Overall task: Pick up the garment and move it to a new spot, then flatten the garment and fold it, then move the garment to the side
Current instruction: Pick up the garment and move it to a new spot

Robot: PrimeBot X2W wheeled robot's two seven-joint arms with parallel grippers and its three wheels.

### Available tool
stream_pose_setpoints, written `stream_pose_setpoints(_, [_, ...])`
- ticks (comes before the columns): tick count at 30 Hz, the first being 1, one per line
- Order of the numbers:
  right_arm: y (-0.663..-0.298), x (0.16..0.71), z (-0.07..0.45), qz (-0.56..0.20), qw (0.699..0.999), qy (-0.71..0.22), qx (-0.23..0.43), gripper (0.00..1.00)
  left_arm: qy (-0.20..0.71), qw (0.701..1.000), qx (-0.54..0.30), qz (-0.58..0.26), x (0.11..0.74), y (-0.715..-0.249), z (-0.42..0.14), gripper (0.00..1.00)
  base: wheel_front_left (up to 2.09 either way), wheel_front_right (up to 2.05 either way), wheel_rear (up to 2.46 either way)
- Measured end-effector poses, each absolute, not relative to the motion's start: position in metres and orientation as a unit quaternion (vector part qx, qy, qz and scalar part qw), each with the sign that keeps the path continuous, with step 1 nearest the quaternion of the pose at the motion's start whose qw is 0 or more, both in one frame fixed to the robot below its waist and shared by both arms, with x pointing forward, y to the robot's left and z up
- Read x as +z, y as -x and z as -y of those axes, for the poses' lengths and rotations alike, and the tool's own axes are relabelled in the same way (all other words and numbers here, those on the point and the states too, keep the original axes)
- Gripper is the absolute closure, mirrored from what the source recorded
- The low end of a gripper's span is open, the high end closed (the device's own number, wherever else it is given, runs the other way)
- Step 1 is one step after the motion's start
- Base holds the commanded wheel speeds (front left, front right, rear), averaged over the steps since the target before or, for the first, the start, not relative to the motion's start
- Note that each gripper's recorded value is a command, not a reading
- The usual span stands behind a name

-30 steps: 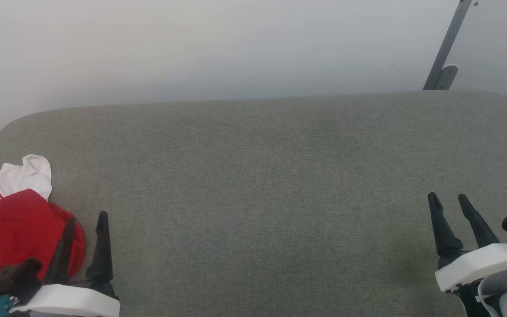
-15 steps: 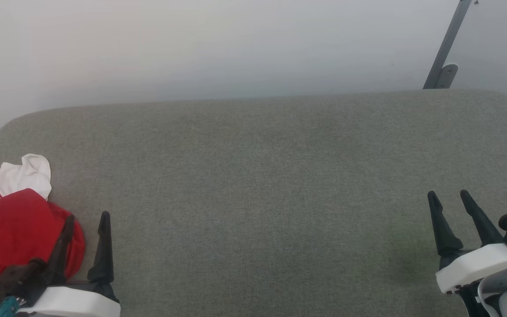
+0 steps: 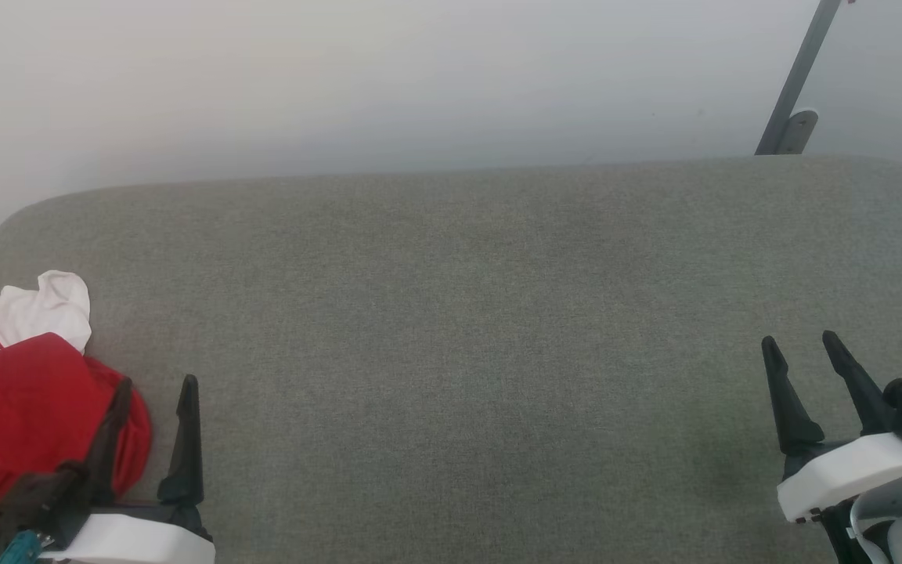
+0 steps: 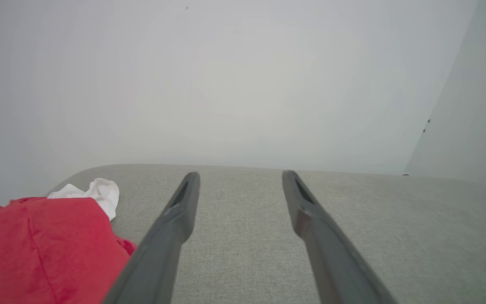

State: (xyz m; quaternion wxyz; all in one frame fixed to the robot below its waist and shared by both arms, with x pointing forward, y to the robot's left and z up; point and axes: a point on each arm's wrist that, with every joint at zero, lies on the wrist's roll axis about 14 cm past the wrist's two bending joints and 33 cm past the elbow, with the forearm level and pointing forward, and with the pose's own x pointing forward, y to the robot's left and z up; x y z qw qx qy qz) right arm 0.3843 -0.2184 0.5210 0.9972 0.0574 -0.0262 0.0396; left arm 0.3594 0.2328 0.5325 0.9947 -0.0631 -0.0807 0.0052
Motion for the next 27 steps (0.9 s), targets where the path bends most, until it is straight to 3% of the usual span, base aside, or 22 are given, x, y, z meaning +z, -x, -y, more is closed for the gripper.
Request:
stream_pose_setpoints(15, [-0.391, 0.52, 0.201, 0.02, 0.996, -0.057, 0.066, 0.0, 0.064, 0.995, 0.022, 0.078, 0.53, -0.355, -0.243, 0.0, 0.0, 0.0, 0.0])
stream_pose_setpoints(27, [-0.409, 0.527, 0.111, 0.012, 0.98, -0.054, 0.194, 0.0, 0.055, 0.987, 0.12, 0.093, 0.537, -0.308, -0.308, 0.0, 0.0, 0.0, 0.0])
